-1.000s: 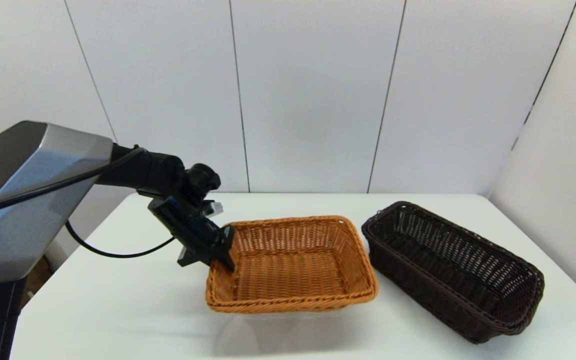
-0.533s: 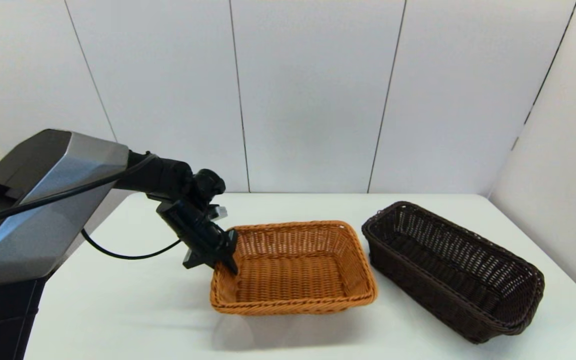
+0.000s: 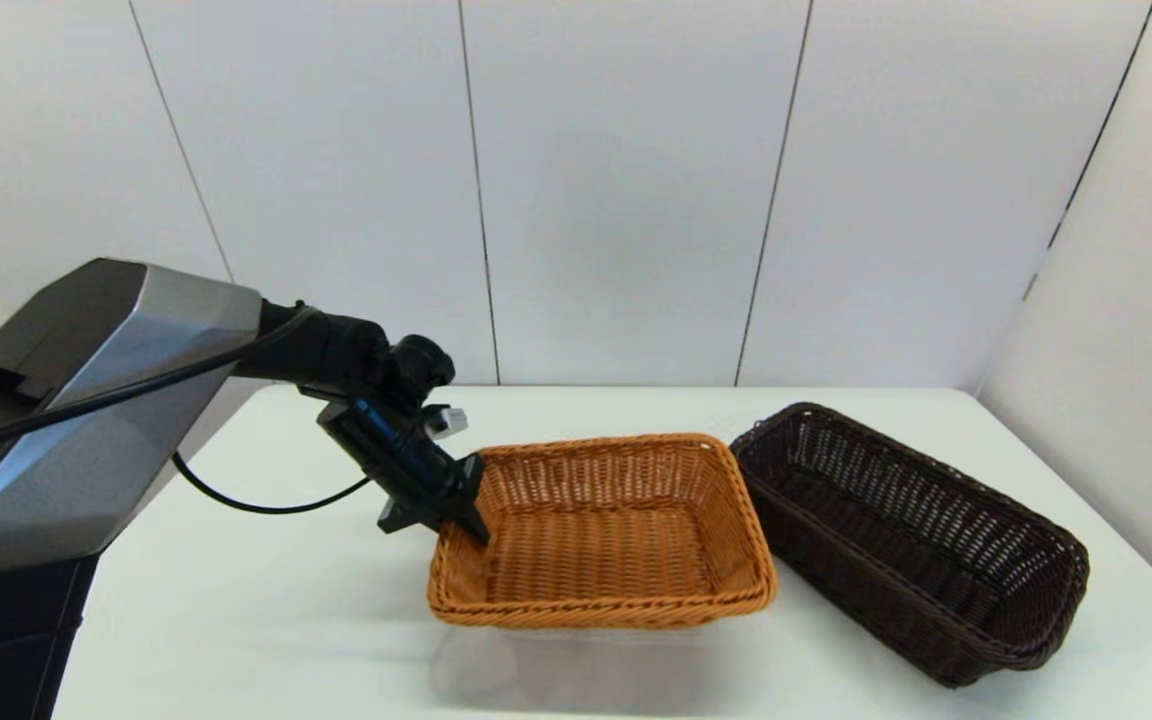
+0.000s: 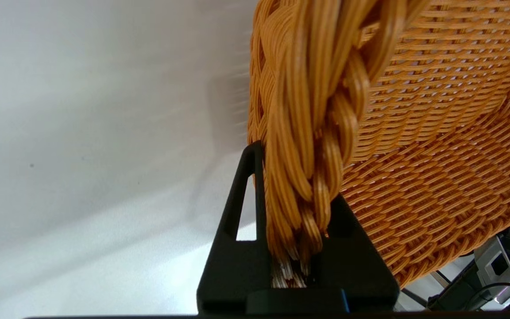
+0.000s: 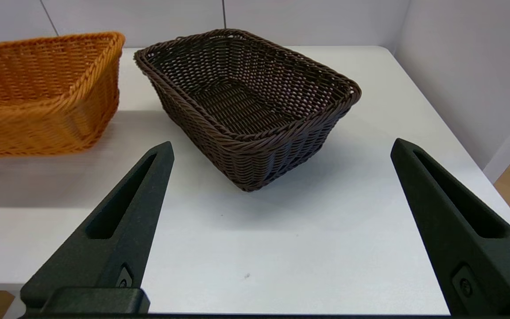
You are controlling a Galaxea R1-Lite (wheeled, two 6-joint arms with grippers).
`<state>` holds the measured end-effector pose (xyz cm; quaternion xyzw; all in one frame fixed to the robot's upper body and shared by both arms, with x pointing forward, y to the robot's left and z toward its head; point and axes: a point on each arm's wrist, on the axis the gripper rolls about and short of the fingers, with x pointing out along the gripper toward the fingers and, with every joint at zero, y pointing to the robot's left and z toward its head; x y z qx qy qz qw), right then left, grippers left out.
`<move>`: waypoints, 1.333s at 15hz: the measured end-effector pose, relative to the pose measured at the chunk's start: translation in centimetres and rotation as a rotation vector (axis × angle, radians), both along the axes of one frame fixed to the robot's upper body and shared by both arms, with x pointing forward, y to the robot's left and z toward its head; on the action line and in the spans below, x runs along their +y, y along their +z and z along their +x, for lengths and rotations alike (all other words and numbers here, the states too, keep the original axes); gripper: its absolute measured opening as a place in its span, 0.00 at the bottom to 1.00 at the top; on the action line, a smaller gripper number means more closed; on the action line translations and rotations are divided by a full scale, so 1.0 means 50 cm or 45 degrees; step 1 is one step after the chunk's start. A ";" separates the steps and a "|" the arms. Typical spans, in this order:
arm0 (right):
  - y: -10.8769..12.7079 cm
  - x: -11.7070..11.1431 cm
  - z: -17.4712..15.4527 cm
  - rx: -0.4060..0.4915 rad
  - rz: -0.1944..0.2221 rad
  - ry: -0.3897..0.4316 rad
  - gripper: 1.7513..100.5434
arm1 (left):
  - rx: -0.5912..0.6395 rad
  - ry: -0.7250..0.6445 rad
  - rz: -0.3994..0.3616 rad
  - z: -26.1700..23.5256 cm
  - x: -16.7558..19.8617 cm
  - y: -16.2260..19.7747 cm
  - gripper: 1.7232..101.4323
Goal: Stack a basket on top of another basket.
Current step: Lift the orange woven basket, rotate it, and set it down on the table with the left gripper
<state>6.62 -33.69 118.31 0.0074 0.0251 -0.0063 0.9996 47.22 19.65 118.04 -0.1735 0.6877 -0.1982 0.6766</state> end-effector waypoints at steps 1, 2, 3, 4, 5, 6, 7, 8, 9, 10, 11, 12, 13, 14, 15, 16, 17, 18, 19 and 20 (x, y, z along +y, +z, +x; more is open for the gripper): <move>0.000 0.000 0.000 0.000 0.000 -0.001 0.97 | 0.000 0.001 0.002 0.001 0.000 -0.001 0.14; 0.000 0.000 0.000 0.000 -0.001 -0.001 0.97 | -0.002 0.001 0.003 0.003 -0.001 -0.002 0.14; 0.000 0.000 0.000 -0.001 -0.001 -0.002 0.97 | -0.009 0.001 0.007 0.004 -0.001 -0.001 0.14; 0.000 0.000 0.000 0.000 0.000 -0.001 0.97 | -0.011 0.003 0.009 0.005 -0.001 0.000 0.14; 0.000 0.000 0.000 0.000 0.000 -0.001 0.97 | -0.019 0.002 0.007 0.007 -0.002 0.002 0.14; 0.000 0.000 0.000 -0.001 0.000 -0.001 0.97 | -0.024 0.003 0.011 0.008 -0.002 0.003 0.14; 0.000 0.000 0.000 0.000 0.000 -0.001 0.97 | -0.029 0.005 0.027 0.009 -0.002 0.003 0.14; 0.000 0.000 0.000 -0.001 0.001 -0.001 0.97 | -0.038 0.010 0.049 0.009 -0.001 0.003 0.14; 0.000 0.000 0.000 0.000 0.000 -0.001 0.97 | -0.046 0.013 0.074 0.010 -0.001 0.001 0.14; 0.000 0.000 0.000 0.000 0.000 -0.001 0.97 | -0.046 0.014 0.095 0.010 -0.001 0.001 0.14; 0.000 0.000 0.000 -0.001 0.000 -0.001 0.97 | -0.039 0.015 0.107 0.009 -0.001 0.001 0.14; 0.000 0.000 0.000 -0.001 0.000 -0.001 0.97 | -0.033 0.015 0.110 0.010 -0.001 0.005 0.14; 0.000 0.000 0.000 0.000 0.000 -0.001 0.97 | -0.024 0.015 0.114 0.010 -0.001 0.011 0.14; 0.000 0.000 0.000 0.000 0.000 -0.001 0.97 | -0.013 0.015 0.119 0.011 -0.001 0.017 0.14; 0.000 0.000 0.000 0.000 0.000 0.000 0.97 | -0.011 0.014 0.119 0.013 -0.003 0.023 0.13; 0.000 0.000 0.000 -0.001 -0.001 -0.001 0.97 | -0.016 0.012 0.118 0.015 -0.005 0.028 0.13; 0.000 0.000 0.000 0.000 0.000 -0.001 0.97 | -0.020 0.011 0.116 0.017 -0.008 0.031 0.13; 0.000 0.000 0.000 0.000 0.000 0.000 0.97 | -0.020 0.012 0.114 0.020 -0.011 0.032 0.13; 0.000 0.000 0.000 0.000 -0.001 -0.001 0.97 | -0.012 0.012 0.116 0.021 -0.013 0.030 0.13; 0.000 0.000 0.000 0.000 -0.001 -0.001 0.97 | -0.002 0.008 0.120 0.022 -0.016 0.026 0.13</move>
